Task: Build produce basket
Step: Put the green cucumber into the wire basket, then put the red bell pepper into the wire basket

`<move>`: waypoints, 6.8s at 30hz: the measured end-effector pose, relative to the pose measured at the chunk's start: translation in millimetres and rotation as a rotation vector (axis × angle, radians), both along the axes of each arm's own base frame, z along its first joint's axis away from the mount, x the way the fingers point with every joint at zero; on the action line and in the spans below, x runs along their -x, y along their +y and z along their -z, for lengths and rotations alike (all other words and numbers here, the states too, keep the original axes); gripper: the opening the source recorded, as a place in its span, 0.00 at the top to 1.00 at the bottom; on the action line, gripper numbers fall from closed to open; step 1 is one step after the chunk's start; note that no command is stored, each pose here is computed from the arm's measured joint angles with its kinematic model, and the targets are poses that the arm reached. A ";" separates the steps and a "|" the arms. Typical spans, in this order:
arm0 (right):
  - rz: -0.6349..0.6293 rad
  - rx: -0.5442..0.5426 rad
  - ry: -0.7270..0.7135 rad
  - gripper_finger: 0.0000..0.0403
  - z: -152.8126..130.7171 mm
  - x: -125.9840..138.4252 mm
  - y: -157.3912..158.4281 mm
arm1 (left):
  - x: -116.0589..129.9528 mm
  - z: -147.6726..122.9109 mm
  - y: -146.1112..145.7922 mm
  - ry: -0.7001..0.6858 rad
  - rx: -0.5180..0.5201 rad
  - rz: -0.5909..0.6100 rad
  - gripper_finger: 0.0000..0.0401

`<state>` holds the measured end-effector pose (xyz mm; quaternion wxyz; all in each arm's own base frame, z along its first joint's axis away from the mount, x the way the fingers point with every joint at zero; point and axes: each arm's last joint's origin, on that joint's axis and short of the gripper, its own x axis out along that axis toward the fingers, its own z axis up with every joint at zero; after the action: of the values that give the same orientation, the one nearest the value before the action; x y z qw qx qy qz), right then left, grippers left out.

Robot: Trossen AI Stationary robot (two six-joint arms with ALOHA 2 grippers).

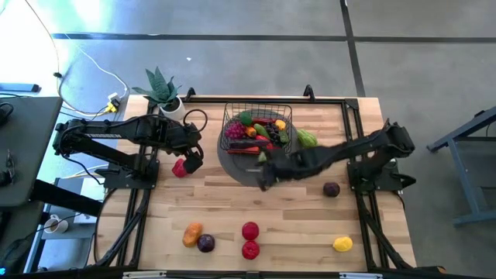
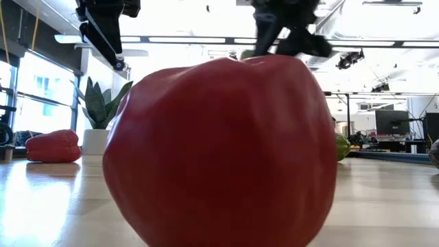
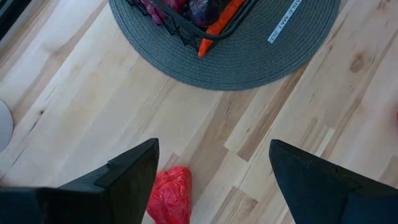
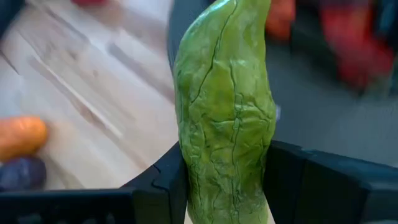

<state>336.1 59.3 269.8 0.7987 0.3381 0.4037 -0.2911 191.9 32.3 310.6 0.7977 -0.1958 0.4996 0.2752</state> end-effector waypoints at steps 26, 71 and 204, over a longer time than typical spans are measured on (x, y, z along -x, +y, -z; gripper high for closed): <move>-0.311 0.385 0.110 0.67 -41.7 1.9 -170.9 | 0.0 0.0 -0.1 -0.001 0.003 -0.002 0.26; -0.445 0.328 0.501 0.36 17.3 3.0 -233.6 | -0.1 0.1 0.0 -0.024 0.035 -0.089 0.26; -0.644 0.218 0.284 0.36 -35.7 -40.4 -81.2 | 36.1 134.0 -3.9 0.264 0.207 -0.227 0.25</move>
<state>376.5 -21.8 305.5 0.8166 0.0629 0.5630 -0.1102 155.8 28.4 176.6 0.6649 -0.2942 0.6000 0.3337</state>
